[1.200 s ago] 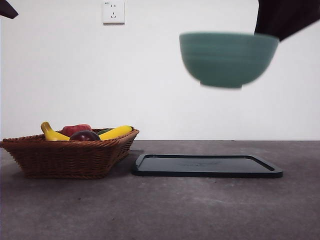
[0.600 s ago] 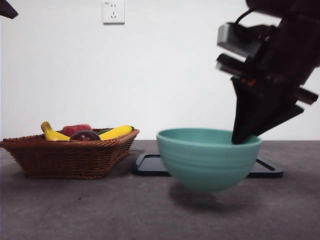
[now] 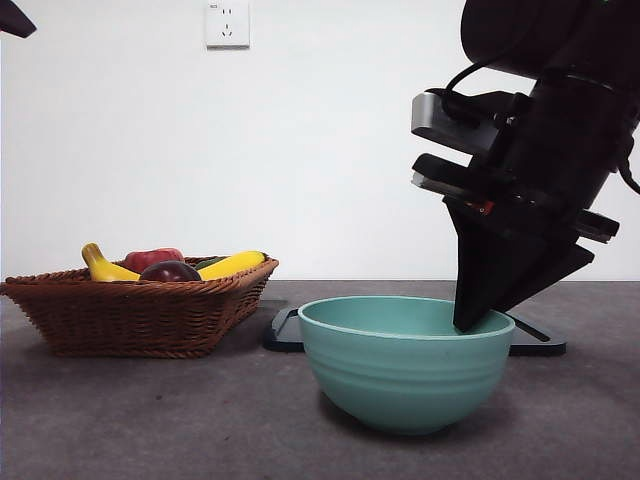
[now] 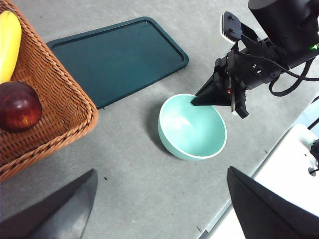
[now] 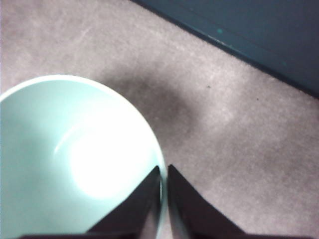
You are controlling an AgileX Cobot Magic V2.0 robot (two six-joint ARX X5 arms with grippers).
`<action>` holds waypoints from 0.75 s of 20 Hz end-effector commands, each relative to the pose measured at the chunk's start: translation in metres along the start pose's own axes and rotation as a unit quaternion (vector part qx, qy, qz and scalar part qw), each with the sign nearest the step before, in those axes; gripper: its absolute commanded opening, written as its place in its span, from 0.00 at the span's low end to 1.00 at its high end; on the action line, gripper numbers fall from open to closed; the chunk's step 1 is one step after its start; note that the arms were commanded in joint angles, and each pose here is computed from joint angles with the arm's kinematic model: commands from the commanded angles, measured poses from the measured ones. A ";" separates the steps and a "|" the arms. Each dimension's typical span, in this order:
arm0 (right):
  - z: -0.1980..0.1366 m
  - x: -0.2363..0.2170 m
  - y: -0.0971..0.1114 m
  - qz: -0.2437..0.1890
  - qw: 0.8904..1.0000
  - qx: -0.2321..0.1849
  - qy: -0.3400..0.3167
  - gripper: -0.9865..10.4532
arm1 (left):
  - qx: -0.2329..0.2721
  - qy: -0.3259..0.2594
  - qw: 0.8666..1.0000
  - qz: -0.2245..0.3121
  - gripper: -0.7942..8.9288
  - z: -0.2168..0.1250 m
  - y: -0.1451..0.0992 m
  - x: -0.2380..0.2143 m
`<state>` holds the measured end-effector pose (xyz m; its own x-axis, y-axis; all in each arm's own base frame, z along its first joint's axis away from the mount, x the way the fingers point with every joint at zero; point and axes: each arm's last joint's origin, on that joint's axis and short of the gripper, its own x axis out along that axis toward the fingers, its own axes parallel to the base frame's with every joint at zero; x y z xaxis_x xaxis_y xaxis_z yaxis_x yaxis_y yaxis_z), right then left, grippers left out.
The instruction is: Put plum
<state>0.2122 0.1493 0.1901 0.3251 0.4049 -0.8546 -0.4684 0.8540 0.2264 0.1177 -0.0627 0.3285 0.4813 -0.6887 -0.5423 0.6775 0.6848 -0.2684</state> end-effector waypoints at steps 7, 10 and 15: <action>0.006 -0.010 0.005 0.004 1.000 0.001 -0.021 0.32 | 0.004 -0.005 1.000 -0.003 0.50 0.003 -0.001 -0.001; 0.010 -0.036 0.010 0.007 0.998 -0.005 -0.057 0.32 | 0.004 -0.005 1.000 -0.003 0.50 0.003 -0.001 -0.001; 0.009 -0.090 0.018 0.019 0.993 -0.014 -0.116 0.32 | 0.004 -0.005 1.000 -0.003 0.50 0.003 -0.001 -0.001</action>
<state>0.1804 0.1271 0.2701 0.4811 0.4922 -0.7255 -0.5006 0.8336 0.2335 0.1176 -0.0627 0.3284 0.4809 -0.6885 -0.5428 0.6773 0.6849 -0.2687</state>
